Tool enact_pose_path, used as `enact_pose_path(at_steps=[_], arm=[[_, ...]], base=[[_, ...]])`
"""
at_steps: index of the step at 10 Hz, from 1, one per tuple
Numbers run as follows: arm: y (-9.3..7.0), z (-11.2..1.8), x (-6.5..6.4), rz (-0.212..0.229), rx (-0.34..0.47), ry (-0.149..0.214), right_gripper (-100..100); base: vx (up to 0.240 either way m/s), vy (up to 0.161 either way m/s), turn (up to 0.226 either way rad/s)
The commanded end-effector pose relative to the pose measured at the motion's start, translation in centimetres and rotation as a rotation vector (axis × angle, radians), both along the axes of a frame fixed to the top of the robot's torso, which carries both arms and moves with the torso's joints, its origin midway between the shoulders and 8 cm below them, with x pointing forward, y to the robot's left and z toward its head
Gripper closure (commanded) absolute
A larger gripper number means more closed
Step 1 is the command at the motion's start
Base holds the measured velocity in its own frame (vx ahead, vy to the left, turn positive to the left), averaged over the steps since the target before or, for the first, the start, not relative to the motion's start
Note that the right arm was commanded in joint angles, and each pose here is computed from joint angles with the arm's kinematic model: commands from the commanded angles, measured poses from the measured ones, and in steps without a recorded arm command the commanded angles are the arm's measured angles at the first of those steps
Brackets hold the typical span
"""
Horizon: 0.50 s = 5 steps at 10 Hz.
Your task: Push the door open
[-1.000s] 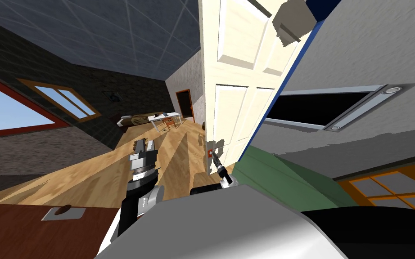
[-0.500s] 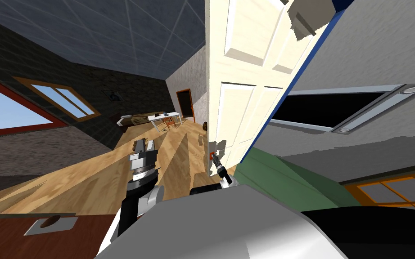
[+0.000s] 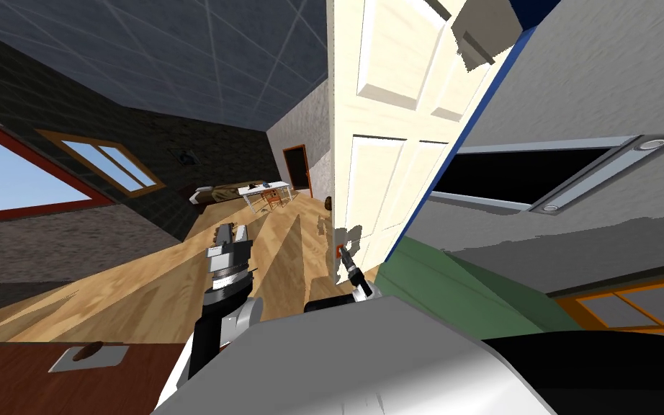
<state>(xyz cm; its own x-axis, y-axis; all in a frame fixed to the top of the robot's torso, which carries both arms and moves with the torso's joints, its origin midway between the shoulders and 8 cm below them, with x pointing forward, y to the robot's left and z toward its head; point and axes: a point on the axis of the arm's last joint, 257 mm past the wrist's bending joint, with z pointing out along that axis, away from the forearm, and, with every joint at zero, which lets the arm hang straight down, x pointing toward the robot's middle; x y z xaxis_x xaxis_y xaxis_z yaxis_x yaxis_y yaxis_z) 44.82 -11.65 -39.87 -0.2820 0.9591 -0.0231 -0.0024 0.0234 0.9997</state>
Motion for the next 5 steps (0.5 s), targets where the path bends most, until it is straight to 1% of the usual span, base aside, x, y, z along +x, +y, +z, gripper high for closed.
enact_pose_path(at_steps=[1, 3, 4, 5], arm=[[-1.2, 0.4, 0.6, -0.023, -0.007, -0.009, 100], [-2.5, 0.4, 1.0, -0.049, -0.013, -0.009, 100], [-3.2, 0.4, 1.1, -0.063, -0.016, -0.010, 100], [-3.6, 0.4, 1.2, -0.071, -0.017, -0.010, 100]], base=[[0.181, 0.077, -0.038], [0.169, 0.120, -0.057], [0.200, 0.090, -0.043], [0.184, 0.066, -0.029]])
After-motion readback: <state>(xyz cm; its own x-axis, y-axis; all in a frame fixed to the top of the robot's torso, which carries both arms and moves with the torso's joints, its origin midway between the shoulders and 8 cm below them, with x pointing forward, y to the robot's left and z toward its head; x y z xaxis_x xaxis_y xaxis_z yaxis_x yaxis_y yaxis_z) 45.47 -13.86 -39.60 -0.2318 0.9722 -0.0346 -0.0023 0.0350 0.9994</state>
